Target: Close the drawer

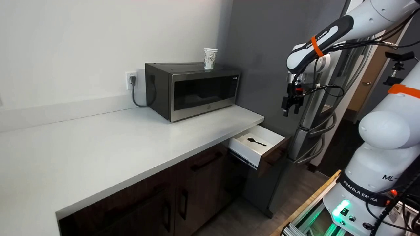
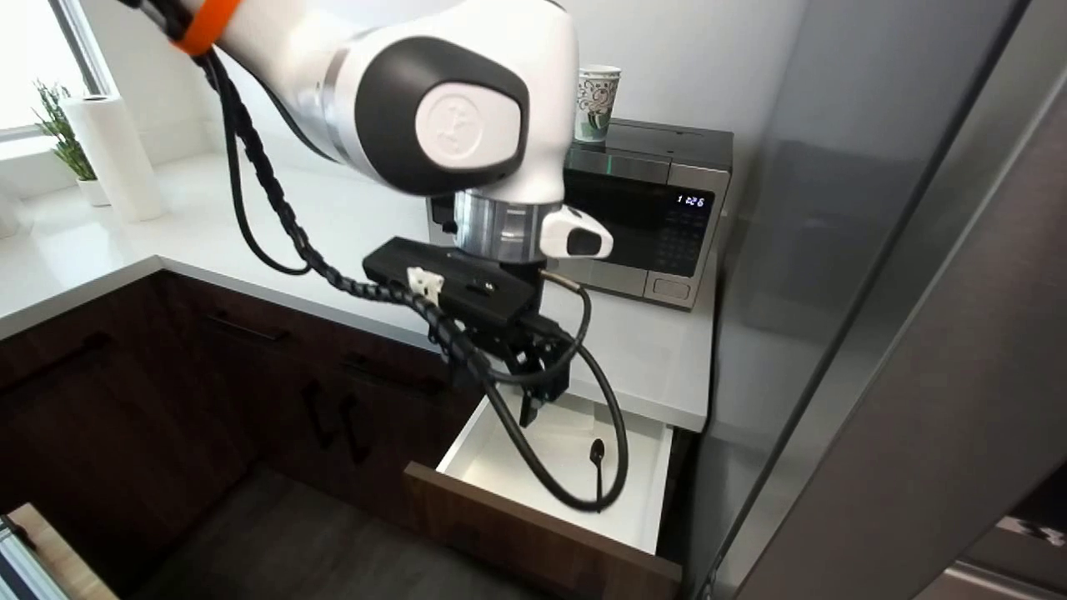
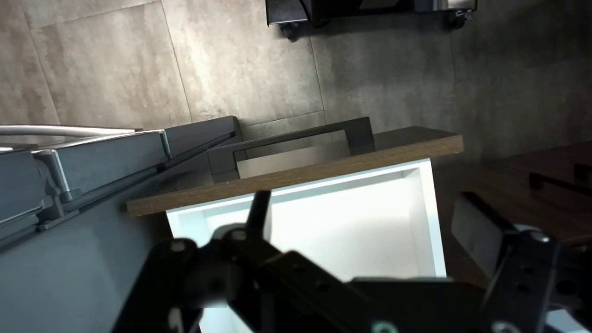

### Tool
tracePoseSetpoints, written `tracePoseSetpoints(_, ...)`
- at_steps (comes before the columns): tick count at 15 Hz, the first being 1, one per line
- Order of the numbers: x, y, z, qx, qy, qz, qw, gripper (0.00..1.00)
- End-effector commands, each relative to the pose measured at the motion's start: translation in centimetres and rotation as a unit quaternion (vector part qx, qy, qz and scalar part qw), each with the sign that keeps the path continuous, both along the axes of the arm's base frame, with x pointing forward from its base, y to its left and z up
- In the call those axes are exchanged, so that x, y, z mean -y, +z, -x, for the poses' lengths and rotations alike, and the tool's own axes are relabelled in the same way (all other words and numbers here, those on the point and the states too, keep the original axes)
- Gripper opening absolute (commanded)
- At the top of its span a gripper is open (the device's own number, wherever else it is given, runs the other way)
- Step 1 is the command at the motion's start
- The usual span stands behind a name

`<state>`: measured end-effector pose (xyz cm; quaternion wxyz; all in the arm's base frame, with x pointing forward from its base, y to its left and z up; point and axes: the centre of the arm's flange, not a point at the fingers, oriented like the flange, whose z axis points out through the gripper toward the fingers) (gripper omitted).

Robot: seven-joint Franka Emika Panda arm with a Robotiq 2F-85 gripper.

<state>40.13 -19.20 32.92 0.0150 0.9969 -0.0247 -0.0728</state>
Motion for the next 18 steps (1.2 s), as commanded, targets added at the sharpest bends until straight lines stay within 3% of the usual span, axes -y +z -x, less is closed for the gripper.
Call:
tracePoseSetpoints(1, 2.9, -5.4, 1.6, 0.001, 0.020, -0.010, 0.9997, 1.00)
tracePoseSetpoints(2, 3.6, -6.8, 1.9, 0.015, 0.020, -0.009, 0.9997, 1.00)
tracePoseSetpoints(3, 4.1, -7.8, 2.2, -0.009, 0.019, -0.018, 0.9996, 1.00)
tracePoseSetpoints(4, 2.8, -5.1, 2.0, 0.002, 0.013, -0.006, 0.9999, 1.00)
tracePoseSetpoints(9, 3.4, -7.9, 2.6, -0.015, 0.006, -0.015, 0.9998, 1.00)
tracePoseSetpoints(15, 3.3, -14.4, 2.7, -0.011, 0.026, 0.003, 0.9996, 1.00)
tracePoseSetpoints(16, 3.4, -15.6, 2.8, -0.012, 0.028, 0.004, 0.9995, 0.75)
tracePoseSetpoints(18, 3.4, -17.6, 3.0, -0.016, 0.033, 0.001, 0.9993, 0.66)
